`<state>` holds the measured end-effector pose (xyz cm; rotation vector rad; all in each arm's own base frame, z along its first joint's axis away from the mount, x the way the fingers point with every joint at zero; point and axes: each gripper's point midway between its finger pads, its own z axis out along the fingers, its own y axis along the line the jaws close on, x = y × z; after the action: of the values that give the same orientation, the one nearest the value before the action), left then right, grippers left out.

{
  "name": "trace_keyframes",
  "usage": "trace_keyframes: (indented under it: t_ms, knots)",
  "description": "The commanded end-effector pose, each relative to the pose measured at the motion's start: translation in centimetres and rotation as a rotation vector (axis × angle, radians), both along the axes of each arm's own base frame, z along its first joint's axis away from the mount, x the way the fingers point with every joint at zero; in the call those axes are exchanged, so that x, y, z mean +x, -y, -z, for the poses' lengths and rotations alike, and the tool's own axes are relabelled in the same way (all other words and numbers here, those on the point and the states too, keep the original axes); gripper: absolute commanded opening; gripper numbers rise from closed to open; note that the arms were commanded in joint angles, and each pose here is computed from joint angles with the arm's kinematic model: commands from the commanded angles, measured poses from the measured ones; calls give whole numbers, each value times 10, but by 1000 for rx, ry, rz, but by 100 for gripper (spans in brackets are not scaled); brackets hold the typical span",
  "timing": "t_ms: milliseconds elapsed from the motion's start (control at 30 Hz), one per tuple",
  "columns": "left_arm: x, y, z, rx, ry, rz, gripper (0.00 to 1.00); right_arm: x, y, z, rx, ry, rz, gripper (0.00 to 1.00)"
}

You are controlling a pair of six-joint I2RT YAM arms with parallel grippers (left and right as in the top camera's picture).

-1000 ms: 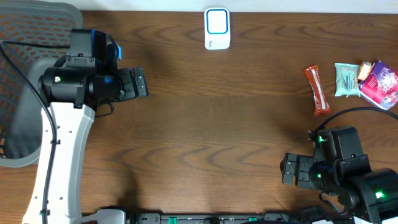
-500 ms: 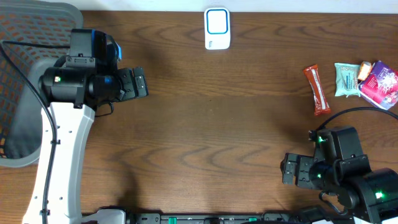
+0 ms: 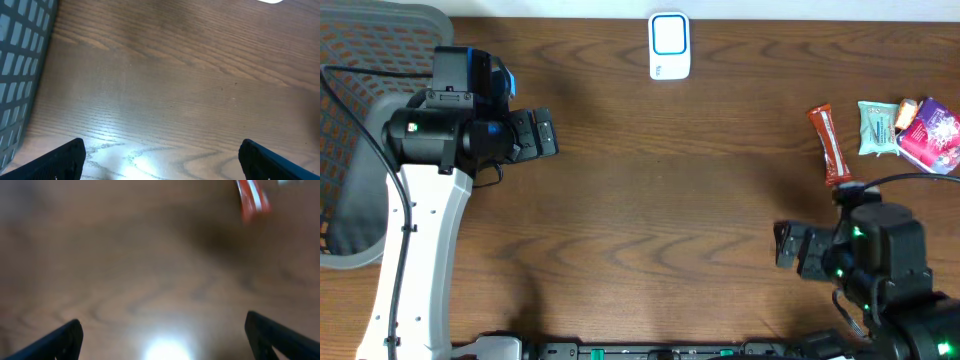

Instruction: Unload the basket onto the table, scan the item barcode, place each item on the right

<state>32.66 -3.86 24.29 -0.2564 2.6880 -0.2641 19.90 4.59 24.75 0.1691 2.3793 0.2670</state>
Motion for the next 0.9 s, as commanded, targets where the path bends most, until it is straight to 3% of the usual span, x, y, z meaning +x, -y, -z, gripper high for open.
trace_keyframes:
  t_ms: [0,167,633,867]
  knots:
    - [1,-2,0,6,0,-4,98,5,-11,-10,-7,138,-109,99]
    - [1,-2,0,6,0,-4,98,12,-34,-10,-13,371,-296,99]
    - [1,-2,0,6,0,-4,98,31,-33,1,21,932,-261,99]
    - [1,-2,0,6,0,-4,98,33,-23,13,-11,999,-217,99]
